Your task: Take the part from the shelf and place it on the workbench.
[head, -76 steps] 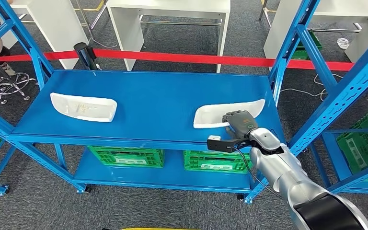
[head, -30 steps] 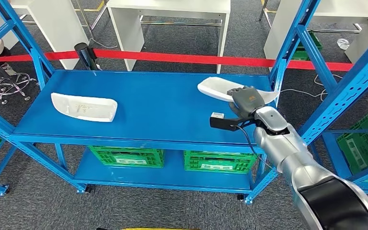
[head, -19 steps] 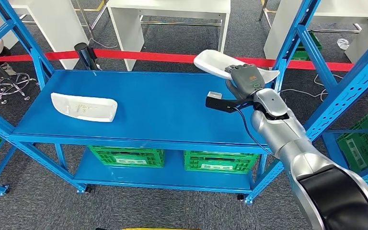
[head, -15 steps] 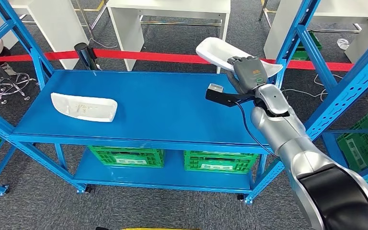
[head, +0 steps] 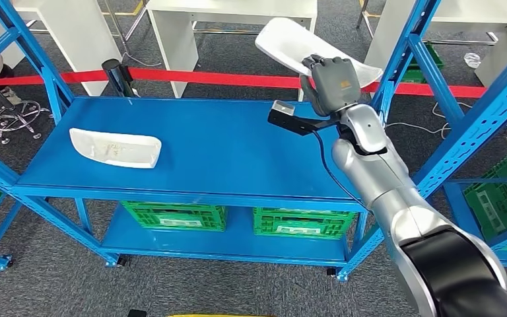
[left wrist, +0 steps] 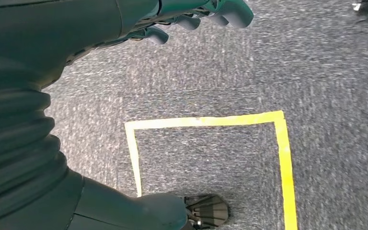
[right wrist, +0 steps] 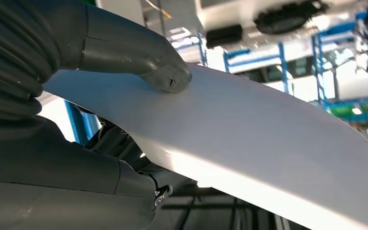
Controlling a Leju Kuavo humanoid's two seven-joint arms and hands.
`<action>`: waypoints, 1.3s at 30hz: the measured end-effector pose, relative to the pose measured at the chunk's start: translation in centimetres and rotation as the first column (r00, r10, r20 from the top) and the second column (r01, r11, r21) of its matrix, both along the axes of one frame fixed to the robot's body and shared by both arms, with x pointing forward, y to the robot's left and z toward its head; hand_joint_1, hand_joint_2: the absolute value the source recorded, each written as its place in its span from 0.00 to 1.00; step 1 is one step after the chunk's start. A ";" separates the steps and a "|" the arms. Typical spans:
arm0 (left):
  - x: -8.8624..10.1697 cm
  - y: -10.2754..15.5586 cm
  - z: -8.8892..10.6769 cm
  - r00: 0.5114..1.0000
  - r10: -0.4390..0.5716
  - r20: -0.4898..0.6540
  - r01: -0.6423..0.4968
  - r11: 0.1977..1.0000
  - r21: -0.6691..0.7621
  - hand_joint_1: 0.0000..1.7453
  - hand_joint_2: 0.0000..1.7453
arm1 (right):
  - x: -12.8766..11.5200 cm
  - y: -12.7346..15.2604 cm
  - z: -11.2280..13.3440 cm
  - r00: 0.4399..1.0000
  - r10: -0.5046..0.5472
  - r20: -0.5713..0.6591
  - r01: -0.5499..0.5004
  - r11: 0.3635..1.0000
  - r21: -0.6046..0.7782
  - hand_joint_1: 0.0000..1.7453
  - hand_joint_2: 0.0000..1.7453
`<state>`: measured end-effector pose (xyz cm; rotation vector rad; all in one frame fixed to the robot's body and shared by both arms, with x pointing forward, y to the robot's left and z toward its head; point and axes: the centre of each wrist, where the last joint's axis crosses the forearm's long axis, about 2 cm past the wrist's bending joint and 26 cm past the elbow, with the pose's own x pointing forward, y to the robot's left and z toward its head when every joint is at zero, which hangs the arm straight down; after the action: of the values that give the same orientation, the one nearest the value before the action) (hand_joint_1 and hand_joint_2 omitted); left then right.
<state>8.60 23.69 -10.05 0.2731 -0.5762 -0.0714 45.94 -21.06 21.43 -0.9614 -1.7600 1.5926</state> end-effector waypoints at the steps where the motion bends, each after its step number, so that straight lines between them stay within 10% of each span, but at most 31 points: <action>1: 0.1 0.0 0.0 1.000 0.005 -0.004 -0.005 1.000 0.001 0.00 1.00 | -0.1 0.5 0.2 1.000 0.013 0.013 -0.013 1.000 0.001 1.00 1.00; 39: 0.8 0.3 0.1 0.999 0.027 0.016 -0.028 0.999 0.019 0.00 1.00 | -5.1 10.0 1.7 0.903 0.418 0.098 -0.412 0.908 -0.073 1.00 1.00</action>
<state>9.38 24.01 -9.91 0.3003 -0.5874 -0.0482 40.82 -11.04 23.11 -0.7390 -2.1186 1.8809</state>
